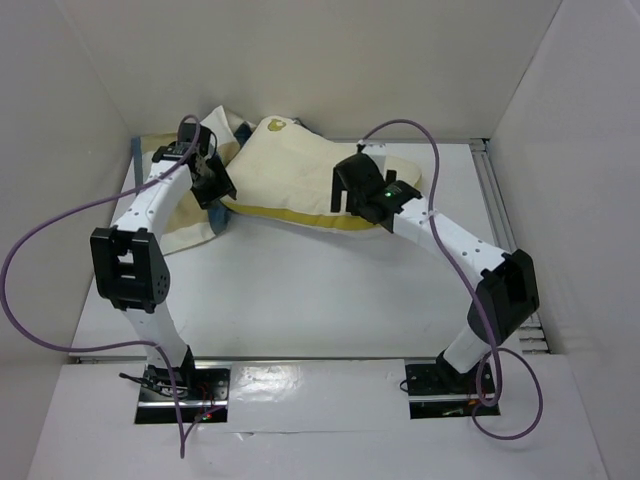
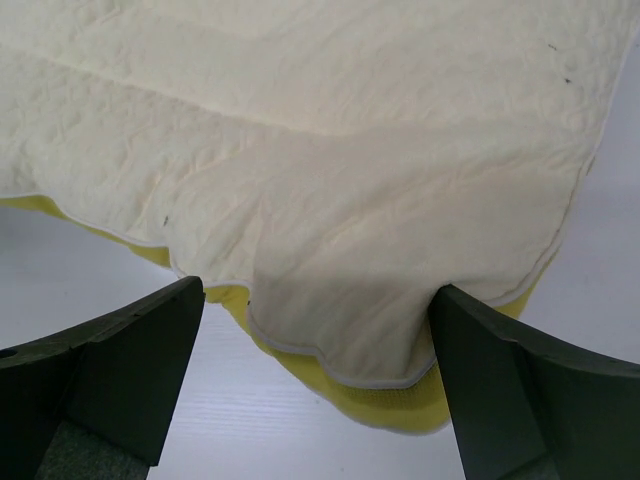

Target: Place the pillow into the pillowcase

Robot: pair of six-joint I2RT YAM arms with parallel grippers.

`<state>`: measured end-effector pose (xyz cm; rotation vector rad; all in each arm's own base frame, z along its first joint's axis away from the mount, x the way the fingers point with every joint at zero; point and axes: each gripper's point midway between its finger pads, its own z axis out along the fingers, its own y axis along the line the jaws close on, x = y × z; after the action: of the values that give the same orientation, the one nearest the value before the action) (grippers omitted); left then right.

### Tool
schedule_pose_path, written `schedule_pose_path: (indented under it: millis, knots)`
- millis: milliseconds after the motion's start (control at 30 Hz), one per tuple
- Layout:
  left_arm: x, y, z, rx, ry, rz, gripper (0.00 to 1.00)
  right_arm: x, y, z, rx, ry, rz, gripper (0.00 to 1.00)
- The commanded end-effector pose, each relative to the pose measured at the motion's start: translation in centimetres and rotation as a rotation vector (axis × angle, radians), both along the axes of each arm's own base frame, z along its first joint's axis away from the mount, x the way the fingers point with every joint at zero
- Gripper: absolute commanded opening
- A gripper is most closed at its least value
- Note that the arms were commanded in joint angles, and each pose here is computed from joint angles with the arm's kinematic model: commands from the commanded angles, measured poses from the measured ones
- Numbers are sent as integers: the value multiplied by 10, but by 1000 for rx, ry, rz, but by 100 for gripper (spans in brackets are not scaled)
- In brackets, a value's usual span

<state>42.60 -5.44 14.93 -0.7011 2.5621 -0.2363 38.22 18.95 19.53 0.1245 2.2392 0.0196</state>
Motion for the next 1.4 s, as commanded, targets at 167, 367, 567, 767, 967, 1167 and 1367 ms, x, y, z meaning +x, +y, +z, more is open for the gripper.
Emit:
schedule_pose_path:
  millis: [167, 367, 567, 767, 967, 1167, 1367]
  knots:
    - [-4, -6, 0, -37, 30, -42, 60, 3, -16, 5, -9, -27, -83, 99]
    - [-4, -9, -7, -32, 47, -60, 60, -38, -97, -30, -78, 87, -217, 99]
    - [4, -10, -9, -27, 45, -68, 60, -44, -119, -25, -68, 123, -248, 99]
    - [7, 7, 4, 9, 15, -27, 60, -11, 31, 14, 61, -30, 173, 99]
    - [-3, 28, 24, 38, -7, 25, 60, 41, 126, -27, -80, 7, 293, 99]
    - [-11, 41, 30, 60, -13, 48, 60, 69, 142, -110, -53, 158, 311, 88]
    - [-16, 46, 13, 65, 26, 50, 60, 35, 73, -139, -64, 217, 228, 0]
